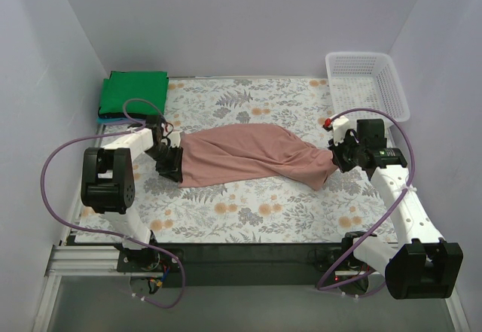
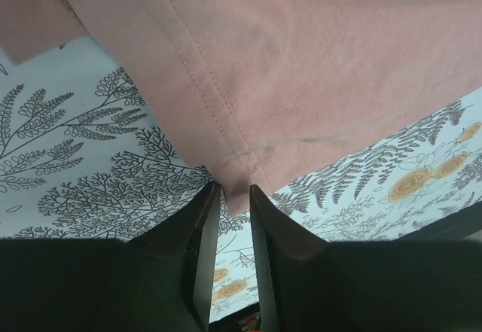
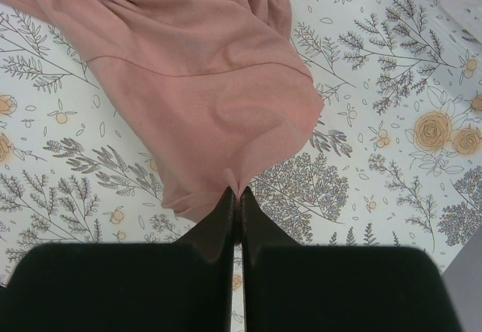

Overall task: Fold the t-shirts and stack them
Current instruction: Flatten the tshirt out

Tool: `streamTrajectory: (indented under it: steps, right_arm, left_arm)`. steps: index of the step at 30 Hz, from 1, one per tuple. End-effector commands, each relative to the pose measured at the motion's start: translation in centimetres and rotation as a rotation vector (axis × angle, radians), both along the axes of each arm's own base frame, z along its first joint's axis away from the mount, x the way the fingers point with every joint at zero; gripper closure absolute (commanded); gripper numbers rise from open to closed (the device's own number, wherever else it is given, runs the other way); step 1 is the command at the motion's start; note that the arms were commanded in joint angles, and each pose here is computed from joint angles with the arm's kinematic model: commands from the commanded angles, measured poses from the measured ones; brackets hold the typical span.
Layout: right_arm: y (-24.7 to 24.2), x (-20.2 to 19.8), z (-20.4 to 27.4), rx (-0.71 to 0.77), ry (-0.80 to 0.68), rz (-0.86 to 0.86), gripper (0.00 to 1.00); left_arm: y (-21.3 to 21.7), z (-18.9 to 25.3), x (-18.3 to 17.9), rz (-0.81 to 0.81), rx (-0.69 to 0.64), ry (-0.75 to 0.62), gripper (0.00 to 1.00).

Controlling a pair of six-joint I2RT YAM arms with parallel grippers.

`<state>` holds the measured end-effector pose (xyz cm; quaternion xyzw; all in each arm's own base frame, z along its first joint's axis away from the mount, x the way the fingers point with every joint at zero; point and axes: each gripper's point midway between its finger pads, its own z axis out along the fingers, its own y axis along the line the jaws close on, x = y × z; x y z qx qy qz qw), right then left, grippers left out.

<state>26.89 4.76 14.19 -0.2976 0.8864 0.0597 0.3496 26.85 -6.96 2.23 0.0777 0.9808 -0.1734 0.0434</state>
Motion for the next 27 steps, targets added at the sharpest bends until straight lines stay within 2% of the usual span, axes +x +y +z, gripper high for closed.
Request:
streamTrajectory:
  steps: [1, 4, 10, 14, 18, 24, 27]
  right_arm:
    - [0.4, -0.1, 0.1, 0.012, -0.003, 0.014, 0.99]
    - [0.3, -0.1, 0.1, 0.009, -0.007, 0.012, 0.99]
    - [0.3, -0.1, -0.1, 0.011, 0.001, 0.014, 0.99]
    - [0.3, 0.1, 0.3, 0.009, -0.008, 0.010, 0.99]
    - [-0.4, 0.5, 1.6, -0.021, -0.049, -0.016, 0.99]
    - [-0.9, 2.5, 6.6, -0.019, -0.173, -0.056, 0.99]
    - [-1.0, 3.7, 8.9, -0.003, -0.213, -0.083, 0.99]
  left_arm:
    - [-0.1, 0.4, 1.6, 0.007, 0.004, -0.045, 0.78]
    - [-0.2, 0.4, 1.6, 0.007, -0.001, -0.044, 0.81]
    - [-0.1, 0.4, 1.6, 0.007, 0.005, -0.046, 0.99]
    - [0.0, 1.3, 1.8, 0.010, 0.013, -0.070, 1.00]
    - [0.9, 4.9, 2.8, 0.006, 0.060, -0.188, 1.00]
    - [2.6, 14.1, 5.7, 0.026, 0.126, -0.498, 1.00]
    - [2.9, 16.7, 6.5, 0.026, 0.141, -0.560, 1.00]
